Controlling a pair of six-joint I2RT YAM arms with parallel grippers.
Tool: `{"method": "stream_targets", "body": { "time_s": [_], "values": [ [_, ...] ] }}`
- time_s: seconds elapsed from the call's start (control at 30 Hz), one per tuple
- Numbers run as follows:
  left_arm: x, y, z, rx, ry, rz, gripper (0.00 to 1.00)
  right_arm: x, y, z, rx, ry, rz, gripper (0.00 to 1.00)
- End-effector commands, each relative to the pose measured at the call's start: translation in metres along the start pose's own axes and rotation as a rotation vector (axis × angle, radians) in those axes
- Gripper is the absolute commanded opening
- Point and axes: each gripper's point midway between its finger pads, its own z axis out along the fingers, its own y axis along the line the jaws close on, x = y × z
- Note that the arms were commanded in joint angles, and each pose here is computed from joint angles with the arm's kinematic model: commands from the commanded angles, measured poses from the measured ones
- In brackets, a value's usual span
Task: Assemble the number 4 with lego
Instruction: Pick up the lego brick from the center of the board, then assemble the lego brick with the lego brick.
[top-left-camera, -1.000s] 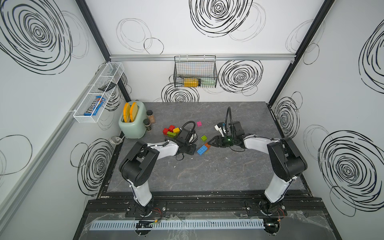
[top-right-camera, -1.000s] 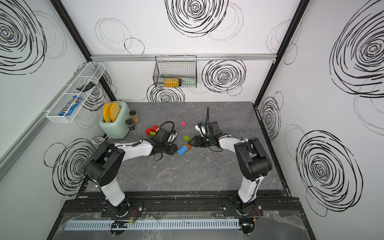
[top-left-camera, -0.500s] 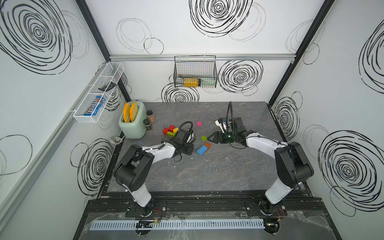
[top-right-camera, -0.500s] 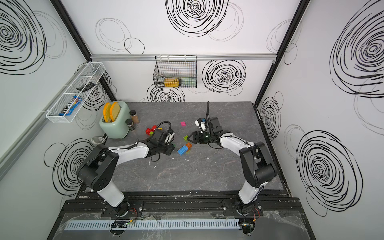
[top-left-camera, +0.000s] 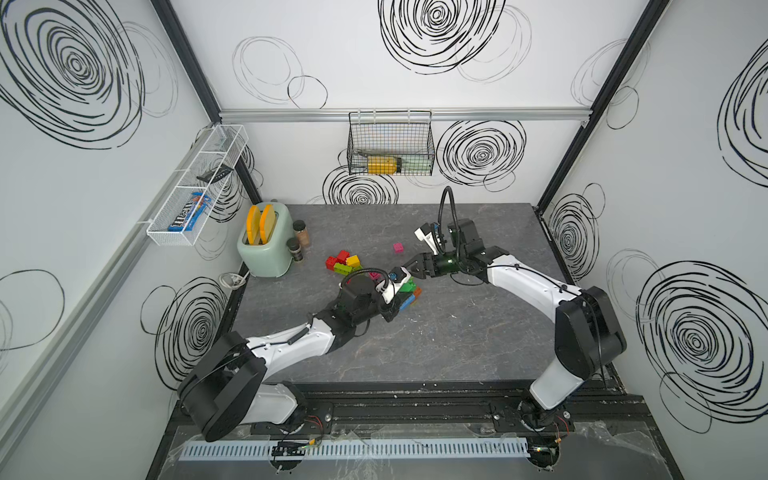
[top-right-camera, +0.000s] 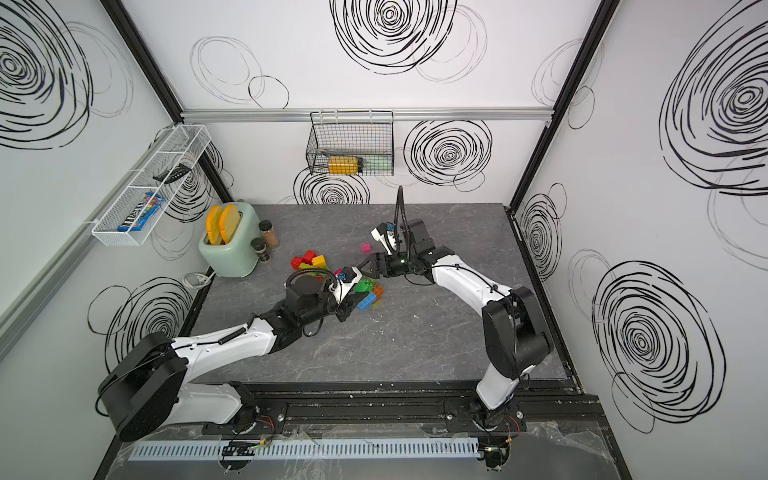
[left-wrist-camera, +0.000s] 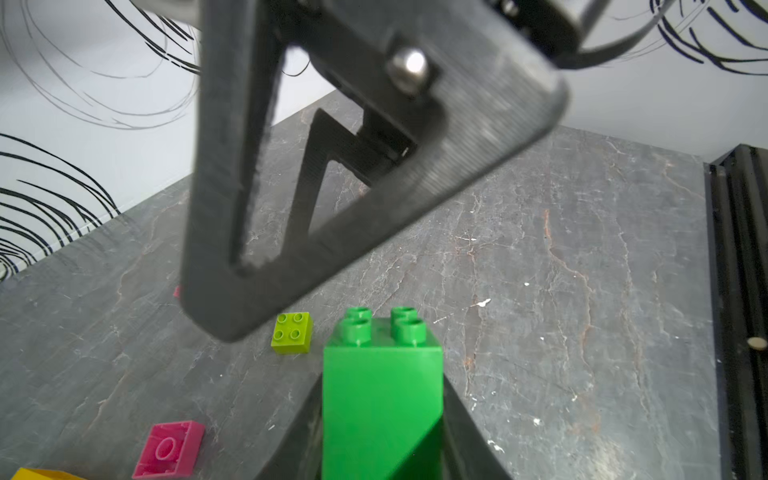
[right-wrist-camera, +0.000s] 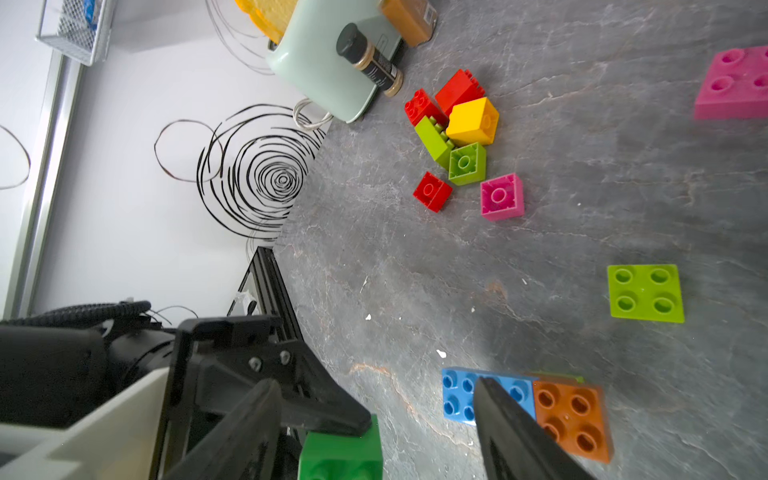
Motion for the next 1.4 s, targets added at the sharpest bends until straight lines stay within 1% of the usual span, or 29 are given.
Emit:
{"method": "stream_targets", "body": {
  "time_s": [0.0, 0.27, 0.33, 0.47, 0.6, 0.73, 0.77, 0.83, 0.87, 0.93, 0.97, 1.0, 1.03, 1.07, 1.1, 1.17, 1.27, 1.37],
  "values": [
    [-0.033, 0.001, -0.001, 0.007, -0.135, 0.083, 0.00, 0.011, 0.015, 0.000, -0.076, 0.054, -0.040, 0.71],
    [-0.027, 0.008, 0.001, 0.005, -0.122, 0.080, 0.00, 0.022, 0.022, -0.006, -0.108, 0.082, -0.080, 0.70],
    [-0.027, 0.008, 0.001, 0.005, -0.123, 0.085, 0.00, 0.025, 0.022, -0.005, -0.114, 0.092, -0.076, 0.68],
    [-0.029, 0.007, 0.001, 0.012, -0.129, 0.086, 0.00, 0.029, 0.018, -0.001, -0.101, 0.106, -0.067, 0.56],
    [-0.028, 0.006, 0.002, 0.017, -0.127, 0.084, 0.00, 0.027, 0.020, 0.002, -0.095, 0.103, -0.081, 0.48],
    [-0.028, 0.006, 0.002, 0.015, -0.125, 0.076, 0.00, 0.026, 0.024, 0.003, -0.098, 0.100, -0.105, 0.36],
    [-0.028, 0.007, 0.001, 0.012, -0.126, 0.074, 0.00, 0.025, 0.025, 0.003, -0.098, 0.097, -0.110, 0.32],
    [-0.028, 0.008, 0.001, 0.005, -0.126, 0.061, 0.00, 0.024, 0.024, 0.001, -0.076, 0.082, -0.126, 0.20],
    [-0.029, 0.010, 0.001, -0.004, -0.129, 0.046, 0.10, 0.021, 0.021, -0.001, -0.047, 0.066, -0.136, 0.15],
    [-0.034, 0.019, -0.002, -0.048, -0.145, -0.003, 0.49, 0.017, 0.010, -0.003, 0.029, 0.034, -0.159, 0.04],
    [-0.035, 0.025, -0.005, -0.077, -0.155, -0.031, 0.72, 0.015, 0.001, -0.003, 0.077, 0.018, -0.174, 0.00],
    [-0.038, 0.031, -0.010, -0.109, -0.172, -0.059, 0.86, 0.013, -0.009, -0.004, 0.132, 0.001, -0.190, 0.00],
    [-0.039, 0.039, -0.015, -0.151, -0.186, -0.094, 0.95, 0.012, -0.021, -0.003, 0.191, -0.008, -0.196, 0.00],
    [-0.038, 0.051, -0.021, -0.217, -0.195, -0.146, 0.99, 0.011, -0.031, -0.003, 0.244, -0.007, -0.206, 0.00],
    [-0.036, 0.064, -0.028, -0.267, -0.197, -0.202, 0.96, 0.010, -0.041, -0.003, 0.302, -0.004, -0.206, 0.00],
    [-0.029, 0.087, -0.039, -0.345, -0.181, -0.305, 0.96, 0.010, -0.056, -0.002, 0.386, 0.011, -0.208, 0.00],
    [-0.007, 0.116, -0.051, -0.441, -0.104, -0.458, 0.96, 0.014, -0.062, 0.004, 0.434, 0.055, -0.291, 0.00],
    [0.012, 0.133, -0.056, -0.497, -0.023, -0.551, 0.96, 0.019, -0.065, 0.013, 0.504, 0.125, -0.397, 0.00]
  ]
}}
